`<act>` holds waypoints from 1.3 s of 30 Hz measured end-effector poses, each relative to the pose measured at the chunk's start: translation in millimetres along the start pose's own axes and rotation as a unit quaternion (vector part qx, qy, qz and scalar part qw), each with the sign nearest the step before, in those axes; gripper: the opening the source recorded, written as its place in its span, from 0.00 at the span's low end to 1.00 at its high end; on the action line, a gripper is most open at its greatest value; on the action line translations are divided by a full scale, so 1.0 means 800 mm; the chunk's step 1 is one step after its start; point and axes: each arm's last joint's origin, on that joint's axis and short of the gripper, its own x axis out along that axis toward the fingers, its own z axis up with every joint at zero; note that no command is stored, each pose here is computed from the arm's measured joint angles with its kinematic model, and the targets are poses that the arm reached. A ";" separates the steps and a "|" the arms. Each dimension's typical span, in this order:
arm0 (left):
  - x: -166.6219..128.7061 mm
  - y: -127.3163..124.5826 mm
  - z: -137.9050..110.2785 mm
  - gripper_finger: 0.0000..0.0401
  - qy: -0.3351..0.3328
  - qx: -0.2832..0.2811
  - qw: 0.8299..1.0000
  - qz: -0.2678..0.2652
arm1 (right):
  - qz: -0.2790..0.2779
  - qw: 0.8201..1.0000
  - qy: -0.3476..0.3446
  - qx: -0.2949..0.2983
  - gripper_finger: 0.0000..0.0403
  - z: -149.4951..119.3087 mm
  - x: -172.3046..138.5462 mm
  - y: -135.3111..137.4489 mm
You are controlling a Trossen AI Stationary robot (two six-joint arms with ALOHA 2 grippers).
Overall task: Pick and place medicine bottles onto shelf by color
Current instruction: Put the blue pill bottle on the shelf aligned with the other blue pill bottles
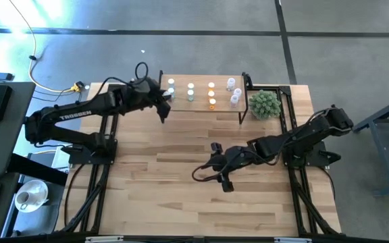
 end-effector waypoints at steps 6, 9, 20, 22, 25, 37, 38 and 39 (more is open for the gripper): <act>0.008 -0.002 -0.007 0.28 0.030 0.009 0.999 -0.002 | -0.010 1.000 -0.001 0.000 0.44 0.000 0.000 -0.001; 0.021 -0.004 -0.012 0.28 0.049 0.015 0.999 0.006 | -0.011 1.000 0.000 0.000 0.44 0.000 0.000 -0.001; 0.053 -0.008 -0.025 0.28 0.078 0.043 0.995 0.044 | -0.011 1.000 0.001 0.000 0.44 0.000 0.000 -0.001; 0.053 -0.008 -0.025 0.28 0.076 0.046 0.995 0.050 | -0.011 1.000 0.002 0.000 0.44 -0.001 0.000 -0.001; 0.053 -0.008 -0.025 0.28 0.076 0.046 0.995 0.050 | -0.011 1.000 0.002 0.000 0.44 -0.001 0.000 -0.001; 0.053 -0.008 -0.025 0.28 0.077 0.046 0.995 0.052 | -0.011 1.000 0.004 0.000 0.44 -0.001 0.000 -0.001; 0.053 -0.008 -0.025 0.28 0.077 0.046 0.995 0.051 | -0.011 1.000 0.003 0.000 0.44 -0.001 0.000 -0.001; 0.053 -0.008 -0.025 0.29 0.077 0.046 0.995 0.051 | -0.011 1.000 0.003 0.000 0.44 -0.001 0.000 -0.001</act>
